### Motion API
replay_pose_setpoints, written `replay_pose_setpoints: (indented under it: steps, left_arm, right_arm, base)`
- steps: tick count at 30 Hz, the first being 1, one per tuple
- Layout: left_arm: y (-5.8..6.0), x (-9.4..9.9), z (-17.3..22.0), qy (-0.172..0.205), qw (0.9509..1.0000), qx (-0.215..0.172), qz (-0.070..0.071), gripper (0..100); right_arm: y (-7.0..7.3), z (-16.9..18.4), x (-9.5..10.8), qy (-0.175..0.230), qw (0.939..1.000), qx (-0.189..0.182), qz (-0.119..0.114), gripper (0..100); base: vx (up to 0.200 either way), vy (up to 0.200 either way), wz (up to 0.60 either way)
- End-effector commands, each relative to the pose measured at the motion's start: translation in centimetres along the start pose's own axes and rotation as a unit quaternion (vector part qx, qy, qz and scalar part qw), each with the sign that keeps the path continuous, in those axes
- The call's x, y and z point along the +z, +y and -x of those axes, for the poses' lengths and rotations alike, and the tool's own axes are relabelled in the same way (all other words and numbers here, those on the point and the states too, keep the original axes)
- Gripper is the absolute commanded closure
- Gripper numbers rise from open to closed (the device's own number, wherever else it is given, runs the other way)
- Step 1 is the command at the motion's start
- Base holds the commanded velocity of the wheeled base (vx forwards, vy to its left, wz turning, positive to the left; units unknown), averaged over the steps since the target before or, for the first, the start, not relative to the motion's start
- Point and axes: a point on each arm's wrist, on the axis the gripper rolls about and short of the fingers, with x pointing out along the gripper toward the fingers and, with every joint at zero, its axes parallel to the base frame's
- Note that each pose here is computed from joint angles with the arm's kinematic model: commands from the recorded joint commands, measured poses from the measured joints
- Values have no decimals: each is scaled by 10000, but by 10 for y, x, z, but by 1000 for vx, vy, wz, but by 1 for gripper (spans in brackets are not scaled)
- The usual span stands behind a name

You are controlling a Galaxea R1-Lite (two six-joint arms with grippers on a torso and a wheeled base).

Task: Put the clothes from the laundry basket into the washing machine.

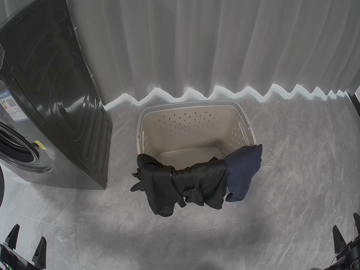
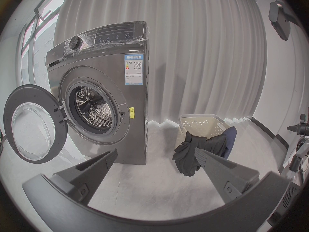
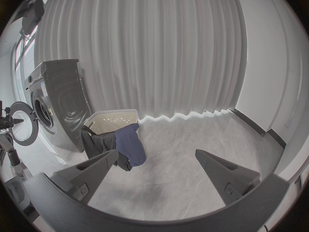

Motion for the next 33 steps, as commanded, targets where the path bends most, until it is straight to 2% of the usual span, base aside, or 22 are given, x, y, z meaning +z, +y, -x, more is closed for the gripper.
replay_pose_setpoints:
  steps: [1,4,17,18,20,21,22,24,26,27,29,30,33]
  left_arm:
    - [0,-5,0,29,10000,3,1,0]
    - [0,-5,0,29,10000,3,1,0]
    - [0,-5,0,28,10000,26,1,0]
    - [0,-5,0,27,10000,41,1,0]
    - [0,-5,0,27,10000,34,1,0]
    - [0,-5,0,27,10000,34,1,0]
    - [0,-5,0,28,10000,26,1,0]
    - [0,-5,0,27,10000,34,1,0]
    - [0,-5,0,19,10000,33,1,0]
    - [0,-5,0,28,10000,26,1,0]
    - [0,-5,0,19,10000,33,1,0]
    - [0,-5,0,27,10000,34,1,0]
    - [0,-5,0,28,10000,26,1,0]
  right_arm:
    - [0,0,-4,30,10000,1,1,0]
    - [0,0,-4,15,10000,1,1,0]
    - [0,0,-2,-63,9999,-67,-61,0]
    - [0,2,3,-224,9997,-49,-55,0]
    - [0,8,30,-706,9975,-34,-67,0]
    - [0,8,30,-706,9975,-34,-67,0]
    - [0,8,60,-736,9973,20,-66,0]
    - [1,-3,66,-374,9992,146,-85,0]
    - [1,-23,59,379,9984,333,-248,0]
    - [2,-35,53,846,9950,389,-371,0]
    - [3,-50,49,1390,9881,423,-511,0]
    - [4,-53,49,1461,9868,435,-546,0]
    - [9,-86,54,1966,9746,759,-763,0]
  base:
    - [0,-200,0]
    - [0,-200,0]
    - [0,0,0]
    - [0,0,0]
    - [0,0,0]
    - [0,0,0]
    - [0,0,0]
    - [0,0,0]
    - [0,0,0]
    - [0,0,0]
    - [0,0,0]
    - [0,0,0]
    - [0,0,0]
